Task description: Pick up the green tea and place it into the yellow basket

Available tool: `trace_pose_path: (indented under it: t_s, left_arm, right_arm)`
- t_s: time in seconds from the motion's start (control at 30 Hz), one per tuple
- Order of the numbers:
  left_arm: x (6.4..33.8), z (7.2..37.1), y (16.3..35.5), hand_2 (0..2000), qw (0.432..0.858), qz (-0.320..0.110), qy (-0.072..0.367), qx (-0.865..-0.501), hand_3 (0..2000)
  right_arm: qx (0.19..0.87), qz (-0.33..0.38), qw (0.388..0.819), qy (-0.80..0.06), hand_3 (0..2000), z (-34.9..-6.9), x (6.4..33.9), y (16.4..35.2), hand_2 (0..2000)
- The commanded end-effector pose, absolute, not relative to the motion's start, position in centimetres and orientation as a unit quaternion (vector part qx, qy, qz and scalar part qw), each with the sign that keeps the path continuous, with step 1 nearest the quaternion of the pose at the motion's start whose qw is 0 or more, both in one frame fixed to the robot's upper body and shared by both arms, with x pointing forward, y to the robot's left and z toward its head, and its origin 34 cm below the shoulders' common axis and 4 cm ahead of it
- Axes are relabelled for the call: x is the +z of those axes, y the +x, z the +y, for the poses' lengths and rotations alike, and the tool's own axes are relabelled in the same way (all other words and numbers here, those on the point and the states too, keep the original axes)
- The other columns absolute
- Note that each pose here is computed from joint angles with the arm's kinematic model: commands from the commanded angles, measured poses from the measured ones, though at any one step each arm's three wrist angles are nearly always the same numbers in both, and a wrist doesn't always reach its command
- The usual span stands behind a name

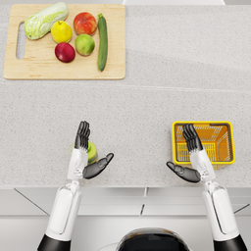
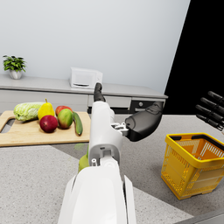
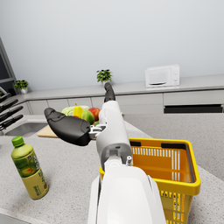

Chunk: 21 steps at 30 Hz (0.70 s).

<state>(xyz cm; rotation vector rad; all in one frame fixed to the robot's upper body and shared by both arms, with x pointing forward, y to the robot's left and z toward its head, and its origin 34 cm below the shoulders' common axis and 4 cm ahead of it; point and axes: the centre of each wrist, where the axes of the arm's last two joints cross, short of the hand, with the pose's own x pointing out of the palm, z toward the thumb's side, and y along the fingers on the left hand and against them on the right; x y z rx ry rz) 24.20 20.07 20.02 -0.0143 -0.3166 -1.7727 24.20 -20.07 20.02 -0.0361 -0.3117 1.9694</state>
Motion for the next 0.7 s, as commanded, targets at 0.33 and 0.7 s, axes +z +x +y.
trace_pose_path:
  t_s: [0.33,0.7]
  left_arm:
    - [20.0,20.1,24.2,0,0.621,-0.138,-0.006,-0.771,0]
    - [23.4,24.3,24.2,0,0.654,-0.194,0.130,-0.719,0]
  right_arm:
    - [0.829,-0.131,0.543,-0.015,0,-20.1,20.0,24.2,0]
    - [0.715,-0.214,0.648,-0.149,0,-24.4,24.7,23.8,0]
